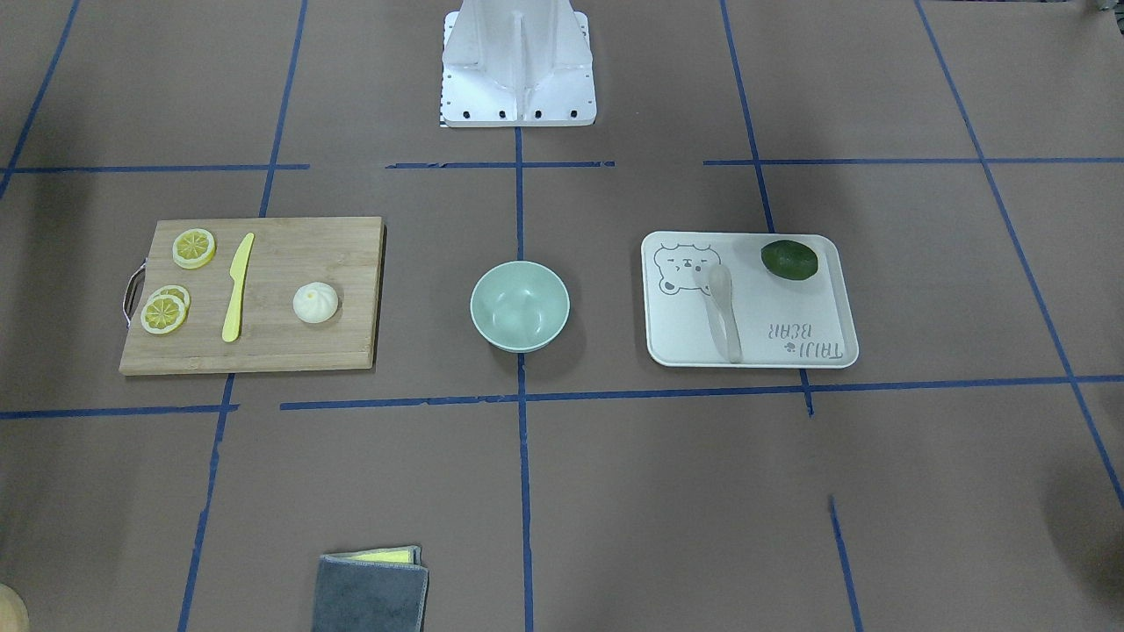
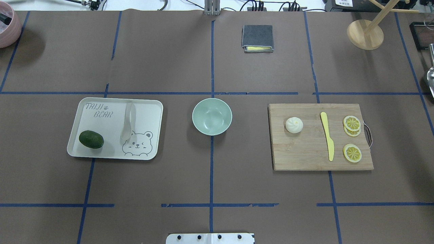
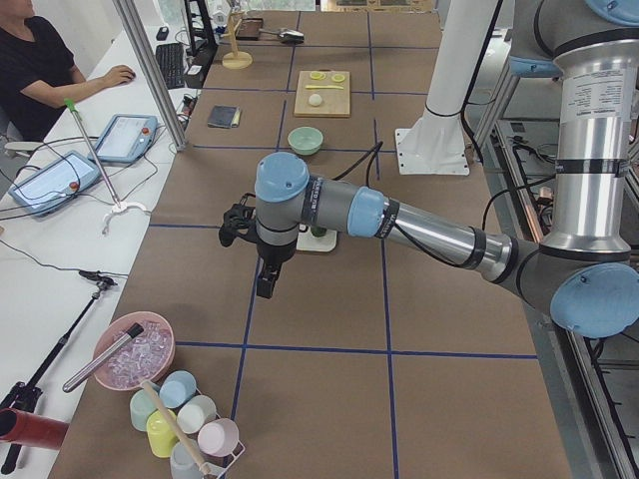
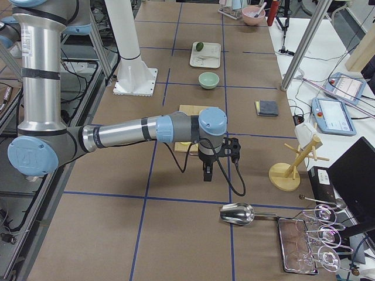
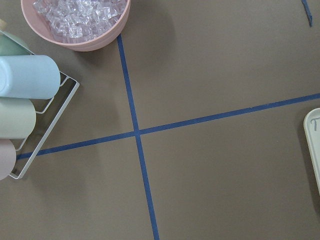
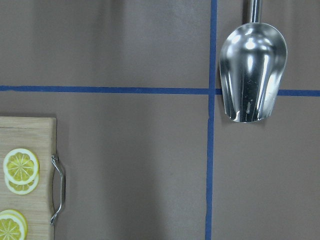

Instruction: Put spoon and bun in bowl

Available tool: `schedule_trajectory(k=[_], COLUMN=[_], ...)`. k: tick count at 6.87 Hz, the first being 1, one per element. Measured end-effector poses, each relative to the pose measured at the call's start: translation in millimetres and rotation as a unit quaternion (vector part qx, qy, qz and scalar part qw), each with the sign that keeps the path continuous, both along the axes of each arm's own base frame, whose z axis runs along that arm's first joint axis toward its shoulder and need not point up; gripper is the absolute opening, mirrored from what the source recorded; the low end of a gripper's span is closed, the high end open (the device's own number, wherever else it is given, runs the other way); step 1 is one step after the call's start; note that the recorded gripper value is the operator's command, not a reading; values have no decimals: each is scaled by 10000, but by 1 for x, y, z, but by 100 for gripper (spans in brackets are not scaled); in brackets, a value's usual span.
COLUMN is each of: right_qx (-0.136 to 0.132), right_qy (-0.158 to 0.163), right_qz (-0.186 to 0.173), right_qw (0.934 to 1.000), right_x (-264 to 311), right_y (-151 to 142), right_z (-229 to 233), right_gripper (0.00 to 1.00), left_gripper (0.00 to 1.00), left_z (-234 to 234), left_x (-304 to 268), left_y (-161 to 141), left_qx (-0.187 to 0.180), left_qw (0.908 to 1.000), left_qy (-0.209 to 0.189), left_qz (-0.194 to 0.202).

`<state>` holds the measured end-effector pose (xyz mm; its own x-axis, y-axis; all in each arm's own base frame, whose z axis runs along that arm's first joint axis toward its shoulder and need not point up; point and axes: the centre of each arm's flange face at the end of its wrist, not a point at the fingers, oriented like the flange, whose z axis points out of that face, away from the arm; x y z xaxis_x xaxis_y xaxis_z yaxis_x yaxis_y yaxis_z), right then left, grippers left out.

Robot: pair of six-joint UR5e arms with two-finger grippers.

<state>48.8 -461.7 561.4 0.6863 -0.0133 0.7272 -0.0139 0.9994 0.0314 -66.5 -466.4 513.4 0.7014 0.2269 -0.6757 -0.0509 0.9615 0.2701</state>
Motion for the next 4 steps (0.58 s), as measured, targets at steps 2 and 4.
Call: schedule_trajectory(k=[2, 4], right_qx=[49, 48], right_qy=[-40, -62], right_qz=[-6, -14], right_qw=[10000, 10000], right_x=[-1, -2], right_y=[2, 2], right_z=[-5, -6], right_gripper=[100, 100], left_gripper=[100, 100], left_z=[0, -21], left_x=[13, 83], left_y=[-1, -8], left_qx=[57, 426], left_qw=[9997, 9954], left_qy=[179, 521], left_qz=[156, 683])
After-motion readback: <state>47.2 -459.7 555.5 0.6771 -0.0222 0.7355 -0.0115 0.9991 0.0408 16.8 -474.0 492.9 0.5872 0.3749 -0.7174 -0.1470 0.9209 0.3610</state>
